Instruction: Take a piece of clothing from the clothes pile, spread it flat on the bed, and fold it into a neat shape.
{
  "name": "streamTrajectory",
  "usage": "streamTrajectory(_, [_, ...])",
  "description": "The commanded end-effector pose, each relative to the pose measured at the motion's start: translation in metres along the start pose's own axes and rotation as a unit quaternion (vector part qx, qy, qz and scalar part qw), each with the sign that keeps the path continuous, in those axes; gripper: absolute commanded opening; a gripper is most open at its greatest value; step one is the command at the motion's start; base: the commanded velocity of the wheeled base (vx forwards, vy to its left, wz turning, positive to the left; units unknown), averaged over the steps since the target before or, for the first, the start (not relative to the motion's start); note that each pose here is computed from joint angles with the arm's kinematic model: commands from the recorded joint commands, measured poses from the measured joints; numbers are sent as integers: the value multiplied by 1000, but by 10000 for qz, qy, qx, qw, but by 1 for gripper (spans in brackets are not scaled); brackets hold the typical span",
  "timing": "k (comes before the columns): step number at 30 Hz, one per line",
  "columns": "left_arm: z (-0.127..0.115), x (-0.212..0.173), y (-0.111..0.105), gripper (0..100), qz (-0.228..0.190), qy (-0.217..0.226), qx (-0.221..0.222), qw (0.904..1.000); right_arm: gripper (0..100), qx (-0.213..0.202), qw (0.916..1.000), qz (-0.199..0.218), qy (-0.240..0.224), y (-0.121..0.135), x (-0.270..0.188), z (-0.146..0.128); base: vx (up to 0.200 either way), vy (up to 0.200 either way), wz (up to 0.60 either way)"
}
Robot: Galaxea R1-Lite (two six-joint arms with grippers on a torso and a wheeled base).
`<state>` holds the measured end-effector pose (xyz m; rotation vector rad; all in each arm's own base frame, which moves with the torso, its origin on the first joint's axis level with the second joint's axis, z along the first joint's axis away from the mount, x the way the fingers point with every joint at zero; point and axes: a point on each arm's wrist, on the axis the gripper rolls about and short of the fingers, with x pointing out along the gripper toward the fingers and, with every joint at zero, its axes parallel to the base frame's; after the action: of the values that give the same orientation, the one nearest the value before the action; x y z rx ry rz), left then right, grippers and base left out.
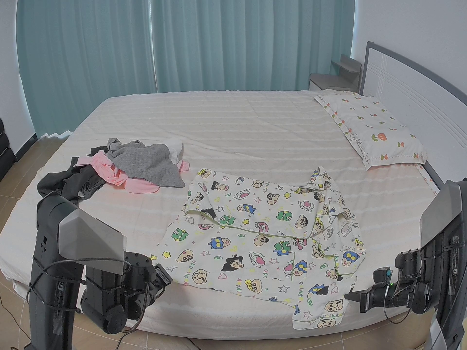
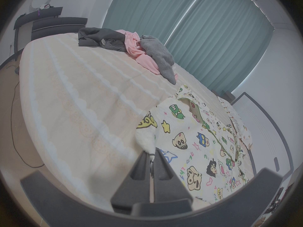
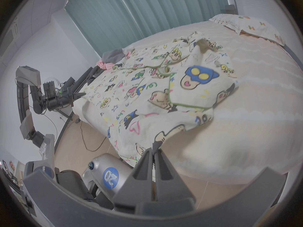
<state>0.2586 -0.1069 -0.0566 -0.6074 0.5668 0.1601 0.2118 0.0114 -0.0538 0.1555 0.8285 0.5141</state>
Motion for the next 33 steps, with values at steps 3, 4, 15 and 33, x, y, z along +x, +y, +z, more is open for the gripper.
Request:
streamTrajectory(3, [-1, -1, -3, 0, -66, -34, -2, 10000, 0, -2, 9995, -129, -282, -3, -12, 7, 0, 0, 0])
streamTrajectory(4, [-1, 0, -3, 0, -77, -43, -15, 10000, 0, 5, 9994, -146, -302, -3, -13, 8, 0, 0, 0])
streamTrajectory(15, [3, 4, -7, 0, -131, -196, -94, 9997, 0, -331, 9952, -179, -903, -6, -12, 34, 0, 0, 0])
streamTrajectory(33, [-2, 9, -4, 0, -56, -151, -63, 9999, 0, 186, 9865, -93, -1622, -30, 35, 71, 0, 0, 0])
